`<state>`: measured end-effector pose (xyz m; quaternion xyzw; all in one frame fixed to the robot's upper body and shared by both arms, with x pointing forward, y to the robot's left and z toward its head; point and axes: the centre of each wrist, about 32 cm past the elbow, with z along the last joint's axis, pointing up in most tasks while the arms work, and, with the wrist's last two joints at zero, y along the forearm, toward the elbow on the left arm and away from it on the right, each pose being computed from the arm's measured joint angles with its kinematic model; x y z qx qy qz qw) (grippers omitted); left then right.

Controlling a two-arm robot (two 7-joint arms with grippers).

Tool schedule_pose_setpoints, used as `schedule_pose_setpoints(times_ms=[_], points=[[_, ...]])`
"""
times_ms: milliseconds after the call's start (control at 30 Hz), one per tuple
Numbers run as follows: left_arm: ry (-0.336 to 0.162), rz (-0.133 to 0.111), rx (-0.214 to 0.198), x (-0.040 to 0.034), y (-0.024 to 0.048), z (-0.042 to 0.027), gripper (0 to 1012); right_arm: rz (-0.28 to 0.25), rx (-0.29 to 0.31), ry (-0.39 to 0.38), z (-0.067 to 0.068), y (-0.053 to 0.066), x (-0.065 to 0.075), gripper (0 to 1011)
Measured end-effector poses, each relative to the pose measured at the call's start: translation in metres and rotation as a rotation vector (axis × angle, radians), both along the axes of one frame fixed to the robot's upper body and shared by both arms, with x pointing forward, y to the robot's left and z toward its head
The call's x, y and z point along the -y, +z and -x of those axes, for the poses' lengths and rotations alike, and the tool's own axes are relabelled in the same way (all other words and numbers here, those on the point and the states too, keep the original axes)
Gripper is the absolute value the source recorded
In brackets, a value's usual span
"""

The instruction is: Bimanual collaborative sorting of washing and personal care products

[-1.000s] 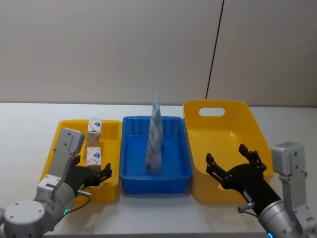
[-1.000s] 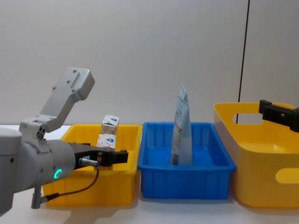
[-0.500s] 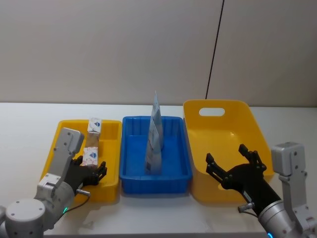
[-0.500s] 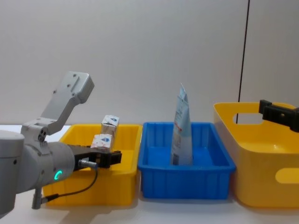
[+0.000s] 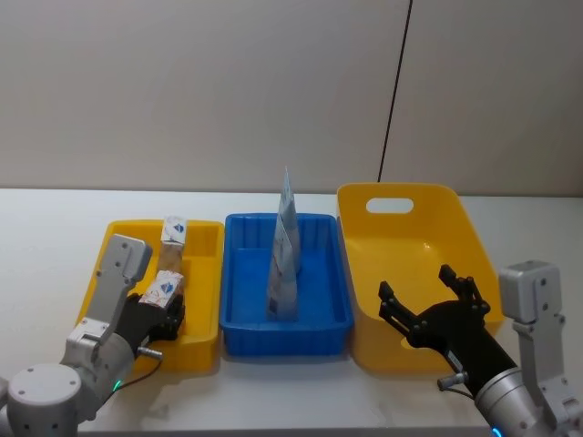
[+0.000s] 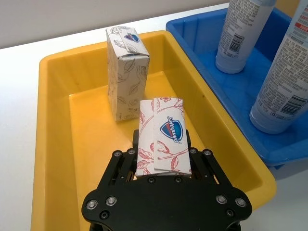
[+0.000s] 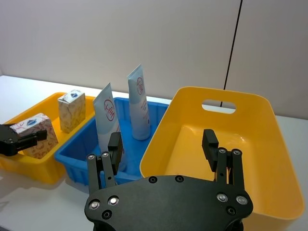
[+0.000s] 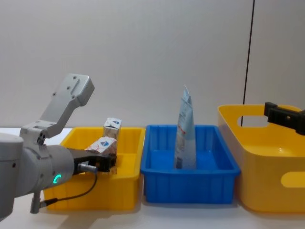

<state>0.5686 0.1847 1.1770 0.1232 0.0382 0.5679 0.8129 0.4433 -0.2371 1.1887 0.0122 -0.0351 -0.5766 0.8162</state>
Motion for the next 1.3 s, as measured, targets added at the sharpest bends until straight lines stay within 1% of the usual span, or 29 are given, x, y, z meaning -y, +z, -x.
schedule_pose_setpoints(times_ms=[200, 433, 467, 533, 567, 600, 633, 700, 733, 767, 800, 833, 867, 900, 933, 967, 1067, 1100, 1133, 1167, 1267, 1300], points=[[-0.004, -0.01, 0.004, -0.0022, 0.0037, 0.0008, 386, 0.0, 0.0, 0.0, 0.0, 0.0, 0.0, 1003], [-0.015, -0.032, 0.029, -0.0076, 0.0132, 0.0029, 386, 0.0, 0.0, 0.0, 0.0, 0.0, 0.0, 1003], [-0.019, -0.042, 0.038, -0.0097, 0.0168, 0.0038, 386, 0.0, 0.0, 0.0, 0.0, 0.0, 0.0, 1003], [-0.023, -0.051, 0.046, -0.0116, 0.0204, 0.0045, 386, 0.0, 0.0, 0.0, 0.0, 0.0, 0.0, 1003], [-0.029, -0.062, 0.056, -0.0137, 0.0247, 0.0055, 386, 0.0, 0.0, 0.0, 0.0, 0.0, 0.0, 1003], [-0.032, -0.067, 0.061, -0.0148, 0.0268, 0.006, 386, 0.0, 0.0, 0.0, 0.0, 0.0, 0.0, 1003], [-0.04, -0.08, 0.072, -0.0178, 0.0318, 0.0072, 386, 0.0, 0.0, 0.0, 0.0, 0.0, 0.0, 1003], [-0.049, -0.091, 0.079, -0.0201, 0.0356, 0.0084, 386, 0.0, 0.0, 0.0, 0.0, 0.0, 0.0, 1003], [-0.06, -0.105, 0.093, -0.0238, 0.0412, 0.0101, 386, 0.0, 0.0, 0.0, 0.0, 0.0, 0.0, 1003], [-0.06, -0.105, 0.093, -0.0238, 0.0412, 0.0101, 386, 0.0, 0.0, 0.0, 0.0, 0.0, 0.0, 1003], [-0.073, -0.116, 0.104, -0.027, 0.0457, 0.0117, 386, 0.0, 0.0, 0.0, 0.0, 0.0, 0.0, 1003], [-0.078, -0.119, 0.107, -0.0279, 0.047, 0.0122, 386, 0.0, 0.0, 0.0, 0.0, 0.0, 0.0, 1003], [-0.092, -0.13, 0.122, -0.0319, 0.0523, 0.0143, 386, 0.0, 0.0, 0.0, 0.0, 0.0, 0.0, 1003], [-0.101, -0.137, 0.125, -0.0344, 0.054, 0.0153, 386, 0.0, 0.0, 0.0, 0.0, 0.0, 0.0, 1003], [-0.11, -0.14, 0.134, -0.0357, 0.057, 0.0165, 386, 0.0, 0.0, 0.0, 0.0, 0.0, 0.0, 1003], [-0.124, -0.147, 0.146, -0.0394, 0.0612, 0.0184, 386, 0.0, 0.0, 0.0, 0.0, 0.0, 0.0, 1003], [-0.15, -0.16, 0.164, -0.046, 0.0671, 0.0214, 386, 0.0, 0.0, 0.0, 0.0, 0.0, 0.0, 1003], [-0.17, -0.163, 0.178, -0.0497, 0.0718, 0.0236, 386, 0.0, 0.0, 0.0, 0.0, 0.0, 0.0, 1003], [-0.179, -0.165, 0.184, -0.0517, 0.0739, 0.0247, 386, 0.0, 0.0, 0.0, 0.0, 0.0, 0.0, 1003], [-0.197, -0.169, 0.197, -0.0562, 0.0782, 0.0268, 386, 0.0, 0.0, 0.0, 0.0, 0.0, 0.0, 1003], [-0.228, -0.172, 0.209, -0.0626, 0.0828, 0.0296, 386, 0.0, 0.0, 0.0, 0.0, 0.0, 0.0, 1003], [-0.246, -0.171, 0.222, -0.0658, 0.0872, 0.0315, 386, 0.0, 0.0, 0.0, 0.0, 0.0, 0.0, 1003]])
